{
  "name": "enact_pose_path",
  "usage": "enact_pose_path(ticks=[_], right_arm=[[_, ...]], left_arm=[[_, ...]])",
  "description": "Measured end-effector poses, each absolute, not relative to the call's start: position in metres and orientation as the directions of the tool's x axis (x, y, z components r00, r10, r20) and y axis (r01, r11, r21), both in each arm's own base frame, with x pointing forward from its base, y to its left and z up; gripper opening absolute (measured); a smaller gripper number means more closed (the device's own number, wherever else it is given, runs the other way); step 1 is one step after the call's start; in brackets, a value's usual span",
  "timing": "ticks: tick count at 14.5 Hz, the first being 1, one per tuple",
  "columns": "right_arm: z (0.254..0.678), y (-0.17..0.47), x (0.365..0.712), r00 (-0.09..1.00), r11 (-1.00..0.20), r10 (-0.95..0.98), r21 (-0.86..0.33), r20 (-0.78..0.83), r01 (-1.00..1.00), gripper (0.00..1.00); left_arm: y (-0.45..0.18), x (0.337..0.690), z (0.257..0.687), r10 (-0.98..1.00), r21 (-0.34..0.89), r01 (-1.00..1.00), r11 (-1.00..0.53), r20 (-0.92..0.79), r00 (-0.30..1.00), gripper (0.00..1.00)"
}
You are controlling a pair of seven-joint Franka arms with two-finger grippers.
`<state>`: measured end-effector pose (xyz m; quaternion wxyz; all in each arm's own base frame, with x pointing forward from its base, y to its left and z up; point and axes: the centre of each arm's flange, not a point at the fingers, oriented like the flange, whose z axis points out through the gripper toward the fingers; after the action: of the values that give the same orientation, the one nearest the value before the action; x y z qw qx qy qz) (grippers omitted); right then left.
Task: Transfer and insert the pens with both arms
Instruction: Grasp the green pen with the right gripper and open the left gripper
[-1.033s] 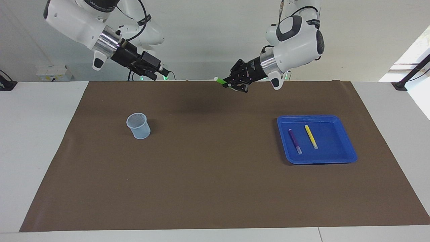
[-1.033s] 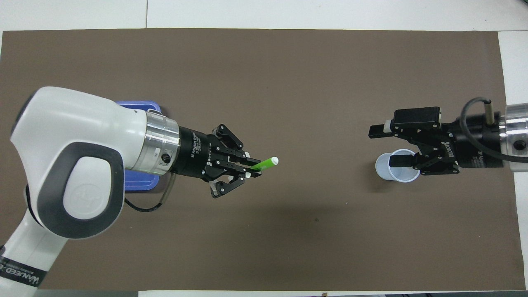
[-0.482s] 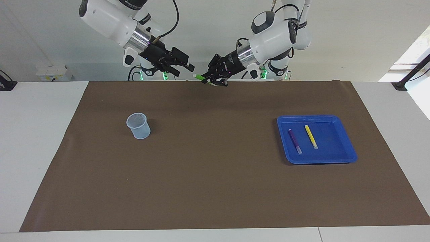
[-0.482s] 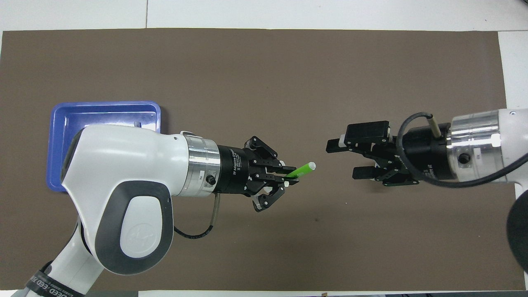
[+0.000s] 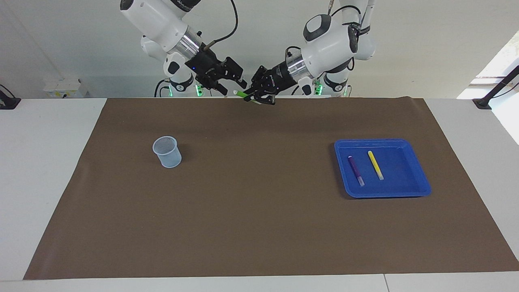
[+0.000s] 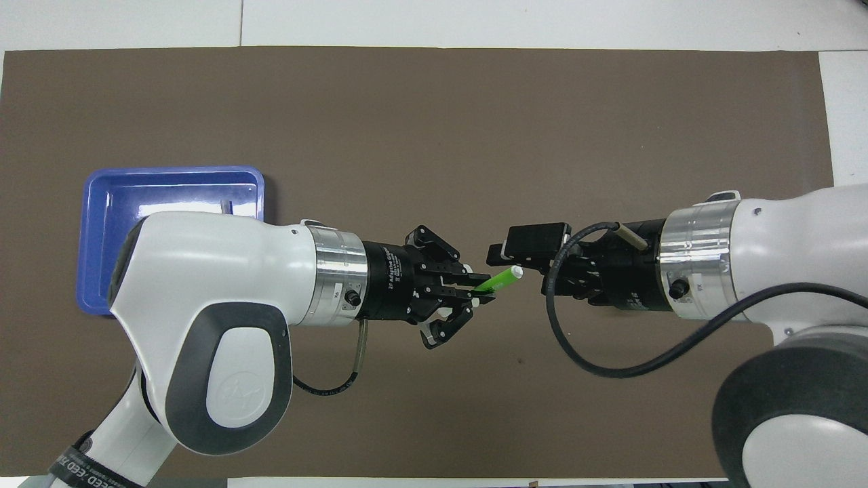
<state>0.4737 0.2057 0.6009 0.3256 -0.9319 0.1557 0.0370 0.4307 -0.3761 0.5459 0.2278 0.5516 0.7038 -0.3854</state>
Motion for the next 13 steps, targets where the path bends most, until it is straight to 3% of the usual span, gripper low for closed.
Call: enact_pose_path(ticks=[4,9,10,12,13], right_arm=[[0.600,0.209,0.472,0.953,-0.747,-0.253,-0.593,-0.163,-0.300,0.69],[0.599,0.218,0.468,0.959,-0.757,-0.236,-0.589,-0.159,-0.284,0.61],[0.599,0.218,0.468,0.959,-0.757,-0.236,-0.589,-0.159,-0.284,0.56],[0.599,0.218,0.468,0.959,-0.756,-0.237,-0.589,-0.158,-0.284,0.36],[0.599,0.218,0.468,0.959,-0.756,-0.237,-0.589,-0.158,-0.284,0.36]], left_arm=[[-0.376,0.431,0.546,0.601,-0.291,0.952,0.095,-0.746,-0.288,0.17],[-0.376,0.431,0.546,0.598,-0.287,0.953,0.100,-0.748,-0.288,0.17],[-0.376,0.431,0.546,0.598,-0.287,0.953,0.100,-0.748,-0.288,0.17],[-0.376,0.432,0.546,0.598,-0.286,0.953,0.100,-0.748,-0.288,0.17],[-0.376,0.432,0.546,0.598,-0.286,0.953,0.101,-0.748,-0.288,0.17]])
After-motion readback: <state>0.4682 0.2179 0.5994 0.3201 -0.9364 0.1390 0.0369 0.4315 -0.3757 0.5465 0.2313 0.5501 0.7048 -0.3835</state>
